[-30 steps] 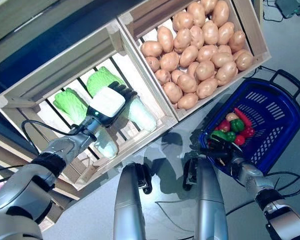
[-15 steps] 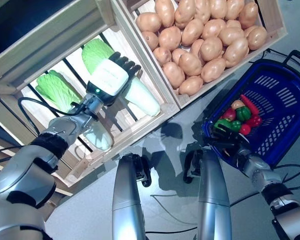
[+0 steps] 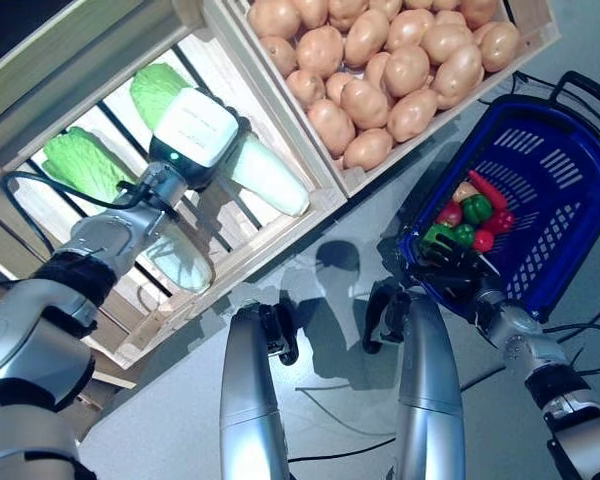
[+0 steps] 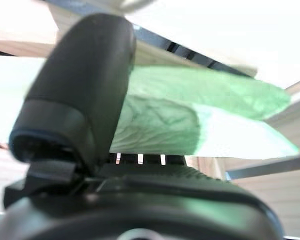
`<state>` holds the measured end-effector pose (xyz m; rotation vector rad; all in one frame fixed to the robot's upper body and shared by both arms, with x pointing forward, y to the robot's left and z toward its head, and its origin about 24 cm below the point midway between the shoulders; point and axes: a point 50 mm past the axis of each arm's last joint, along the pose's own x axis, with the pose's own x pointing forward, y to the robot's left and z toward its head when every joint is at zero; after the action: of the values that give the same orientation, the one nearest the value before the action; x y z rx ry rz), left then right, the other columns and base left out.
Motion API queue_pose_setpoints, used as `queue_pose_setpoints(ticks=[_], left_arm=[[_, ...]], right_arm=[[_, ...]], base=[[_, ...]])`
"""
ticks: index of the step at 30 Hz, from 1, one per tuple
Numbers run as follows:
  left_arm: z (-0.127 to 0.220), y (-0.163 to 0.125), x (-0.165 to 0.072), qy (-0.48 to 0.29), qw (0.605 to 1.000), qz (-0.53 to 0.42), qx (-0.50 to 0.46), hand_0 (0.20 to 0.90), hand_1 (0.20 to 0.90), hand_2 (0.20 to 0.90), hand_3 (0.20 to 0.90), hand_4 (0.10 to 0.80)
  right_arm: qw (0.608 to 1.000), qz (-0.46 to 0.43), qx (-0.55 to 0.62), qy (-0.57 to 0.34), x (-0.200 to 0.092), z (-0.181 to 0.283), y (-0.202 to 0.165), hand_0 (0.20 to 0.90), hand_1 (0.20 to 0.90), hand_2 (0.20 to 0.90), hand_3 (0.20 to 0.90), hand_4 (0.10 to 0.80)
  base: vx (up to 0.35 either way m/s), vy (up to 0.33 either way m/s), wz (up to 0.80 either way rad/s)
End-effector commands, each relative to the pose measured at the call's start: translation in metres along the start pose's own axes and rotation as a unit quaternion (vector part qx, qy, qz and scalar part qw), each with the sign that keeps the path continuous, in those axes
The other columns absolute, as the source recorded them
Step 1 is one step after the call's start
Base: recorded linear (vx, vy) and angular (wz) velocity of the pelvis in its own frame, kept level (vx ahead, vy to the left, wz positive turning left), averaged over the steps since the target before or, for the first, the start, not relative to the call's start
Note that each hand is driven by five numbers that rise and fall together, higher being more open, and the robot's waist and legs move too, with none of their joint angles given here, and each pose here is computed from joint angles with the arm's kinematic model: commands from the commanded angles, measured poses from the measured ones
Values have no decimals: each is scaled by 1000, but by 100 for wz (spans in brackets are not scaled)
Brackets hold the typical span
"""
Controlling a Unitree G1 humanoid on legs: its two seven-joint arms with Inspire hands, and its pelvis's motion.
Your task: Put vegetables into the basket
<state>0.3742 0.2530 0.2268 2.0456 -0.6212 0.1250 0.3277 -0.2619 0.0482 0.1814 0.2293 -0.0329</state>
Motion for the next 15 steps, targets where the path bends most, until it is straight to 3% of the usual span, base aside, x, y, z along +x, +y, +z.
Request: queue_pose_setpoints(ticks=[1,10,15], left_arm=[[-48,-38,-49,89,982,-162,34,300,300,300,300,400],[-39,-34,-45,82,989,-118,-13,300,300,300,300,400],[-24,-30,-45,73,992,-37,-96,300,300,300,300,400]], right_arm=[[991,-23,29,-130,-8,50,-17,900,900,900,900,800],[985,26,25,-167,-6,61,8,900,900,900,900,800],[983,62,-5,-171,-7,52,27,900,900,900,900,800]], base=[[0,0,0],[-6,-3,2],[33,-8,-2]])
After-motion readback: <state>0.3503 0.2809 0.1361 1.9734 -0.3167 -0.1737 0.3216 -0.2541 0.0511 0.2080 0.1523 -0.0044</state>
